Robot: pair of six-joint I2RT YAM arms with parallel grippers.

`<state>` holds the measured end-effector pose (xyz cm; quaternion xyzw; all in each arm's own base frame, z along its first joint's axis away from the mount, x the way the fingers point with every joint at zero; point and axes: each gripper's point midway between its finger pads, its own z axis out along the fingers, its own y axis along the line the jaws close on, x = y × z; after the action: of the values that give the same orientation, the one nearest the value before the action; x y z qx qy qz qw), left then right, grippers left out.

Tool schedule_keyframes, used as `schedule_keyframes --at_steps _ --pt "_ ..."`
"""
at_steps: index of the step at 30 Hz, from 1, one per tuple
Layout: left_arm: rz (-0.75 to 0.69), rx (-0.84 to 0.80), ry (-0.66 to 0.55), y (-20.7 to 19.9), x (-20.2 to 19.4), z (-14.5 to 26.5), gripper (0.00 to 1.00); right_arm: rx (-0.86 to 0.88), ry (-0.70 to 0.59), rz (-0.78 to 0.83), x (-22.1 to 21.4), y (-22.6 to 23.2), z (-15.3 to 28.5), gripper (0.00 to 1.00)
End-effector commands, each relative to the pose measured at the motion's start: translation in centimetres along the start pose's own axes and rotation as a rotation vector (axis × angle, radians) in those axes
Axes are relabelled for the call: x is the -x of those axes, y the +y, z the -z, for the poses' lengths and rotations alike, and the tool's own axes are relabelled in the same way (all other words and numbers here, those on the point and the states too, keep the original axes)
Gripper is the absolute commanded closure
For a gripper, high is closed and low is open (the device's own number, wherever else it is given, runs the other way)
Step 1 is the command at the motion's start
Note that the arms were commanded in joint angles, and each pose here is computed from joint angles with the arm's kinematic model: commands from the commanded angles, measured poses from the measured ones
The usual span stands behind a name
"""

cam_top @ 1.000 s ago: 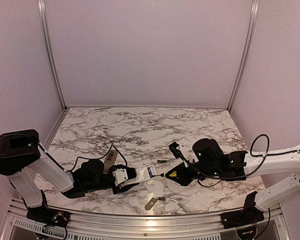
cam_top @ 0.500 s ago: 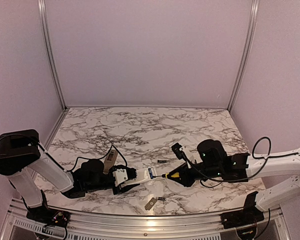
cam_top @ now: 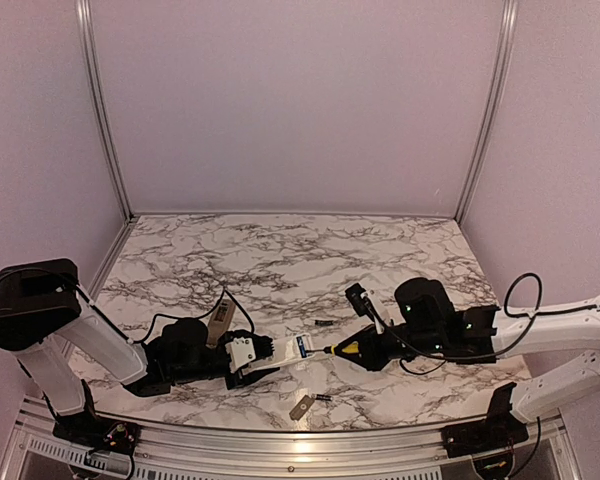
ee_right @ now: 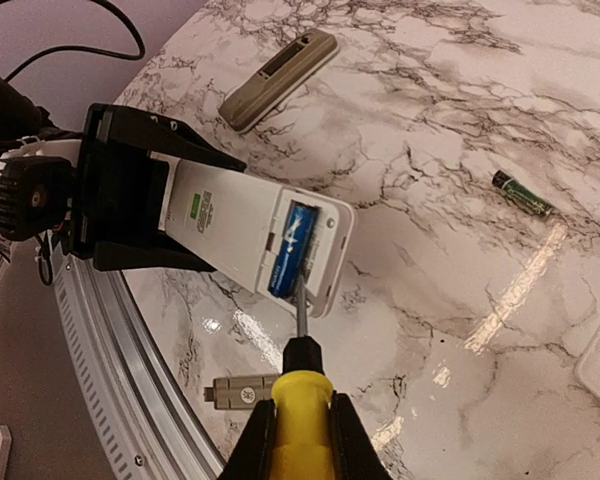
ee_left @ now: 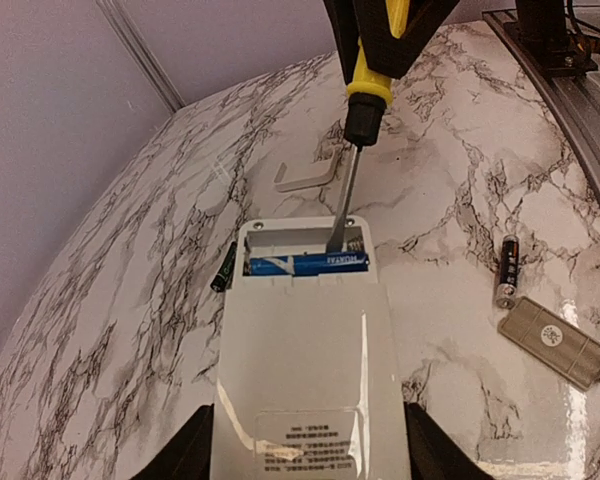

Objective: Unload the batteries from the remote control
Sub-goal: Remove the battery from the remote control without the battery cover.

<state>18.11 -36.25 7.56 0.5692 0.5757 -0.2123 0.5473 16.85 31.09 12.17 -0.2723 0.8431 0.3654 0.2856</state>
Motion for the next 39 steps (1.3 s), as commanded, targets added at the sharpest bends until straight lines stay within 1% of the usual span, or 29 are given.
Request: schedule_keyframes --at_steps 1,11,19,29,32,34,38,39 --pt "-0.003 0.006 -0.080 0.4 2.2 0.3 1.00 -0.064 -0.010 -0.084 0.8 -1.4 -0.1 1.00" --pt "-0.002 0.003 -0.078 0.3 2.2 0.3 1.00 -0.073 0.014 -0.137 0.3 -1.9 -0.4 1.00" --pt "-0.004 0.002 -0.080 0.3 2.3 0.3 1.00 -0.076 0.020 -0.145 0.4 -2.0 -0.6 1.00" --pt "-0.004 -0.009 -0.079 0.1 2.2 0.2 1.00 -0.049 0.011 0.021 1.0 -1.4 -0.7 1.00" --pt "-0.002 -0.005 -0.076 0.2 2.2 0.2 1.00 -0.014 0.018 0.080 1.0 -0.7 -0.8 1.00" --pt "-0.003 -0.004 -0.077 0.2 2.2 0.2 1.00 0.006 -0.007 0.124 1.7 0.0 -0.8 1.00" --pt "-0.003 -0.004 -0.075 0.2 2.2 0.2 1.00 0.025 -0.001 0.194 1.9 1.1 -1.0 1.00" --pt "-0.003 -0.005 -0.076 0.2 2.2 0.2 1.00 0.025 0.017 0.201 1.6 1.2 -1.0 1.00"
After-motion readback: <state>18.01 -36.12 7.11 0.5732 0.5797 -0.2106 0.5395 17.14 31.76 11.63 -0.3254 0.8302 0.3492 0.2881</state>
